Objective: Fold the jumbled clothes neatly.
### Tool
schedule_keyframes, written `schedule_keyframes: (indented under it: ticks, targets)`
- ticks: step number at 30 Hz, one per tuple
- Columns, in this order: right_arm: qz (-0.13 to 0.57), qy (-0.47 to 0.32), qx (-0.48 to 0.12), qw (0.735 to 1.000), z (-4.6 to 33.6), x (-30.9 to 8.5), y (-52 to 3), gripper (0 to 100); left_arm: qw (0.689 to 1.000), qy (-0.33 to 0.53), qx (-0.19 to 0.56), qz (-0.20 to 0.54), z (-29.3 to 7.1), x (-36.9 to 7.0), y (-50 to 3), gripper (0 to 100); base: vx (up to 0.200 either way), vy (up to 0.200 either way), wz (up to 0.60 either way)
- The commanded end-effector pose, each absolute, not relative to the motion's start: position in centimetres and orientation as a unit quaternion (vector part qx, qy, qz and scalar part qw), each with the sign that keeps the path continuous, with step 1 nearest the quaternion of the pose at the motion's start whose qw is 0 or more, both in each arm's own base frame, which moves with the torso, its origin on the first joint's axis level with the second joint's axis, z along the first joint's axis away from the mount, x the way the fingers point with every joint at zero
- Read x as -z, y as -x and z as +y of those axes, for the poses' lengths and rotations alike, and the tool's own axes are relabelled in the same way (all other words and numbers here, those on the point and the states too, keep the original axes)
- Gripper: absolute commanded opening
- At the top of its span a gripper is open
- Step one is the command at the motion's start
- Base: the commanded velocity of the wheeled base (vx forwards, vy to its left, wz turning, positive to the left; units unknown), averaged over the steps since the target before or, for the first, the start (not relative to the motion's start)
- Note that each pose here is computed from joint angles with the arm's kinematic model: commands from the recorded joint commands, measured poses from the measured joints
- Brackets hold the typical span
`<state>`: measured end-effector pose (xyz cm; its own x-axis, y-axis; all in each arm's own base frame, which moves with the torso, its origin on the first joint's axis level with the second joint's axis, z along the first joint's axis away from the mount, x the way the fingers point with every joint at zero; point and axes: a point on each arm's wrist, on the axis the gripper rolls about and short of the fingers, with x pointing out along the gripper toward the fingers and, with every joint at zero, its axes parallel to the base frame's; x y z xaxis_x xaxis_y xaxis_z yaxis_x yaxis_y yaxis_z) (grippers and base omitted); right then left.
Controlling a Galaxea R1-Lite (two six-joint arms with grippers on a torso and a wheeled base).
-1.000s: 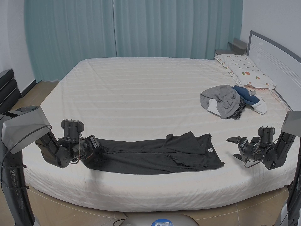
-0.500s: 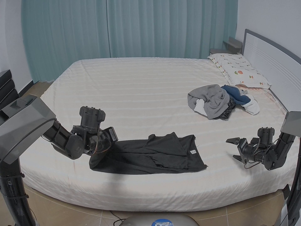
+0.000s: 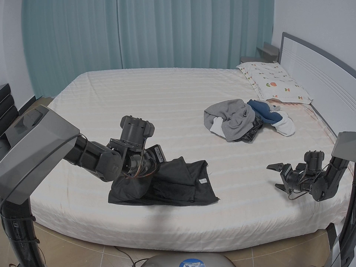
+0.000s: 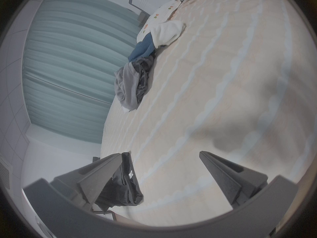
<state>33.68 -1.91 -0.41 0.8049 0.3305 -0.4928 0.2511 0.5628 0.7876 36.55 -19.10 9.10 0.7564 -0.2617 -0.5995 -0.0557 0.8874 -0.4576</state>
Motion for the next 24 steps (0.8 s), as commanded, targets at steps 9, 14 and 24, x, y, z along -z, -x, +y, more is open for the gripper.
schedule_keyframes:
  ticks: [9,14,24]
  targets:
    - [0.316,-0.466,-0.026,0.826,-1.6,0.5,-33.6,100,0.906,0.228,0.060,0.351,-22.4,-6.9,-37.4,0,0.000,-0.111,0.00]
    - [0.316,-0.466,-0.026,0.826,-1.6,0.5,-33.6,100,0.904,0.243,0.063,0.346,-23.7,-6.5,-37.8,0,0.000,0.000,0.00]
    - [0.317,-0.466,-0.026,0.826,-1.6,0.6,-33.5,100,0.907,0.259,0.044,0.329,-25.0,-6.0,-38.5,100,0.000,0.000,0.00]
